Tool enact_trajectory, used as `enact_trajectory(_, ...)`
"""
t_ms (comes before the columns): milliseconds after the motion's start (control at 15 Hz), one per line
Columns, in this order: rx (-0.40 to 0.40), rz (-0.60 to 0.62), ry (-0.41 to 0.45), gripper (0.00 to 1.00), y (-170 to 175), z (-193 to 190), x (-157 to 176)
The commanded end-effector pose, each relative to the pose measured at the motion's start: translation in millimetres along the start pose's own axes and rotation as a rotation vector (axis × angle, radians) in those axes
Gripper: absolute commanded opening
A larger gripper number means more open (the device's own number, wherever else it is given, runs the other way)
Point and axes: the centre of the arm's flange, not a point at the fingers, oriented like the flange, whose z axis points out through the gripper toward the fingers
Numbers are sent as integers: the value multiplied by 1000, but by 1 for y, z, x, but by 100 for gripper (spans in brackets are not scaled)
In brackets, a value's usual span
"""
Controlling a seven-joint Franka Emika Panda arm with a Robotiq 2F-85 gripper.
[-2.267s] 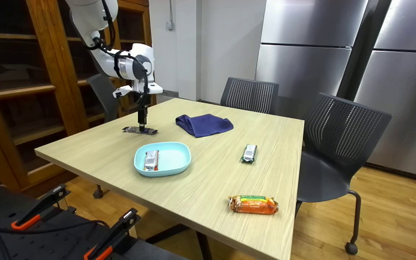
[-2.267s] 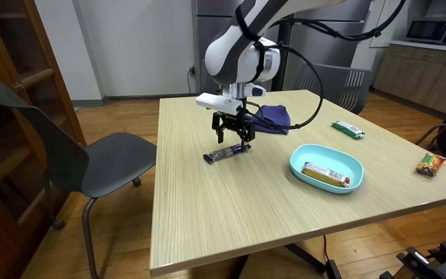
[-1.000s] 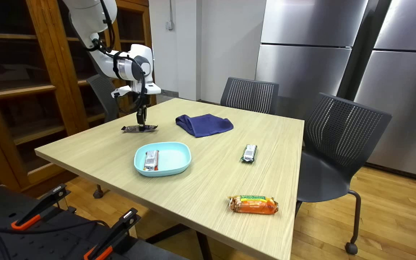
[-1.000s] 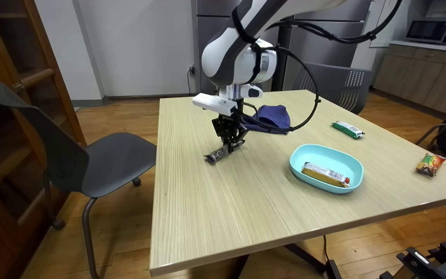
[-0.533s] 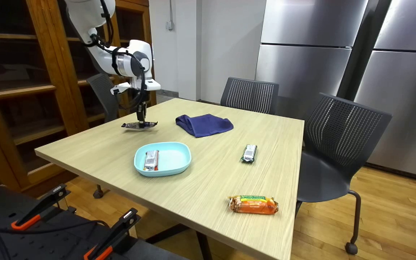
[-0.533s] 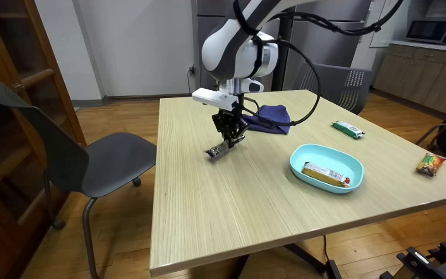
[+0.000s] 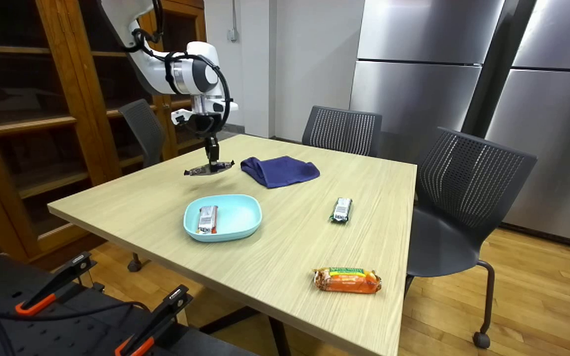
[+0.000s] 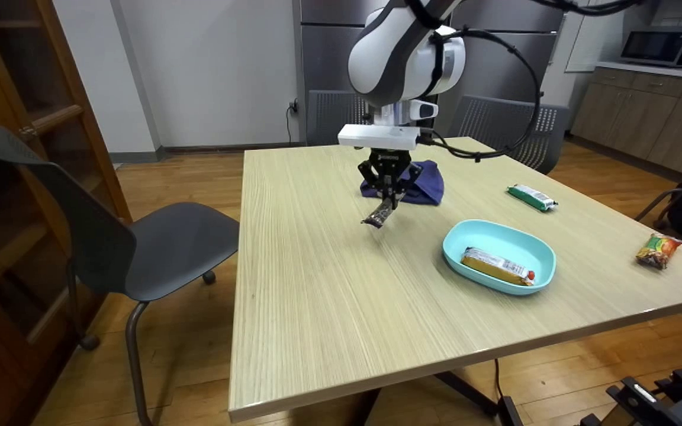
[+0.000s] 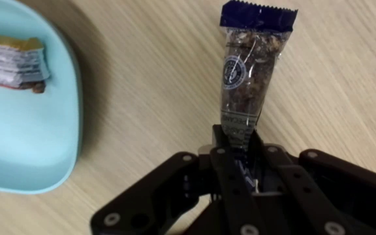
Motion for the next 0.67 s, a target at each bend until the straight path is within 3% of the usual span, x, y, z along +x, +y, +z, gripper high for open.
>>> enact_trajectory(0,-37,-144,14,4,50,-21,-9)
enact_trajectory(600,-118,-450,20,4,120,-24,-31)
